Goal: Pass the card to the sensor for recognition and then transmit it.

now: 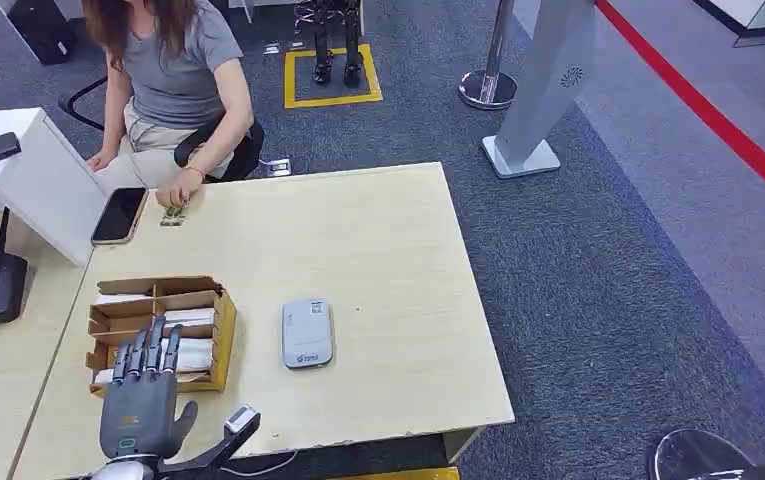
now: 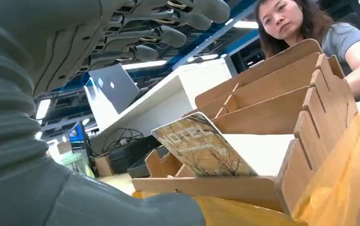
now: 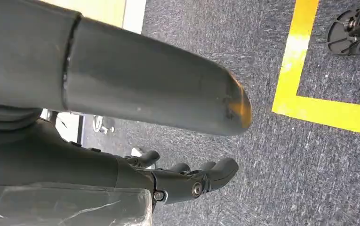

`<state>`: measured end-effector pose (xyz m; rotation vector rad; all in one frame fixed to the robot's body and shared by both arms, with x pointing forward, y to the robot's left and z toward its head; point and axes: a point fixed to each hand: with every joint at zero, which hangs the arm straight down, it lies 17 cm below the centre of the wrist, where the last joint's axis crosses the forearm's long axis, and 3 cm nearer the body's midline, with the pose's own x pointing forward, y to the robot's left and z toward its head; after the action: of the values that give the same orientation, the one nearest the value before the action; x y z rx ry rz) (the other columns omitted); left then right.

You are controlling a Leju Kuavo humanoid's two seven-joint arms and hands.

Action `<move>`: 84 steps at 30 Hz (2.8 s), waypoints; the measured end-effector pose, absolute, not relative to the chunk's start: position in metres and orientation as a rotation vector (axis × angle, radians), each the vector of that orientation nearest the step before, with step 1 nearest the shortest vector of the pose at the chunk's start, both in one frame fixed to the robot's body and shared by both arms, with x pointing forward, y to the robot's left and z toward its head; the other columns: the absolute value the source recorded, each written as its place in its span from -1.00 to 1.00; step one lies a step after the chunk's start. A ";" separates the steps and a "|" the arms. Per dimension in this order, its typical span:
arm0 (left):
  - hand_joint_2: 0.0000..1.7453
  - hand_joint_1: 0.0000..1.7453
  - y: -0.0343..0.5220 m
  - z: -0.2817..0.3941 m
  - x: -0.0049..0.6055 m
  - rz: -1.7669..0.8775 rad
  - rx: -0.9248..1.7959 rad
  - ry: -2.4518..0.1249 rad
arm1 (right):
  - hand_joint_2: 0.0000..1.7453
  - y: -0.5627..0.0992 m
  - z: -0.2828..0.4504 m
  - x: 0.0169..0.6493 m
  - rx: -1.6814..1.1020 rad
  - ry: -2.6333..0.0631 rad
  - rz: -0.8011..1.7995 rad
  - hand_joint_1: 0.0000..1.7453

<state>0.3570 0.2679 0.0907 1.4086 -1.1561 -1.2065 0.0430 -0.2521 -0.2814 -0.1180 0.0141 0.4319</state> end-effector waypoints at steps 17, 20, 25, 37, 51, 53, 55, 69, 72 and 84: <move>1.00 -1.00 0.266 0.086 0.361 -1.224 1.400 -1.156 | -1.00 -0.254 -0.282 0.043 -0.120 0.012 0.435 -1.00; 1.00 -1.00 0.266 0.086 0.363 -1.224 1.401 -1.154 | -1.00 -0.255 -0.282 0.043 -0.121 0.013 0.435 -1.00; 1.00 -1.00 0.268 0.084 0.364 -1.223 1.405 -1.144 | -1.00 -0.256 -0.282 0.043 -0.123 0.013 0.435 -1.00; 1.00 -1.00 0.272 0.085 0.365 -1.202 1.418 -1.122 | -1.00 -0.256 -0.282 0.043 -0.124 0.013 0.438 -1.00; 1.00 -1.00 0.279 0.088 0.368 -1.173 1.441 -1.092 | -1.00 -0.257 -0.282 0.044 -0.125 0.012 0.438 -1.00; 1.00 -1.00 0.280 0.090 0.369 -1.171 1.444 -1.094 | -1.00 -0.257 -0.282 0.044 -0.125 0.010 0.438 -1.00; 1.00 -1.00 0.280 0.091 0.370 -1.170 1.446 -1.096 | -1.00 -0.258 -0.282 0.045 -0.126 0.008 0.443 -1.00; 1.00 1.00 0.281 0.094 0.373 -1.168 1.456 -1.102 | -1.00 -0.258 -0.282 0.045 -0.126 0.005 0.446 -1.00; 1.00 1.00 0.281 0.094 0.373 -1.170 1.455 -1.100 | -1.00 -0.258 -0.282 0.045 -0.126 0.005 0.446 -1.00; 1.00 1.00 0.275 0.093 0.374 -1.193 1.439 -1.124 | -1.00 -0.259 -0.282 0.045 -0.132 0.004 0.447 -1.00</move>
<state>0.3741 0.2746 0.0934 1.4391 -1.1236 -1.1927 0.0455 -0.2588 -0.2818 -0.1323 0.0040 0.4473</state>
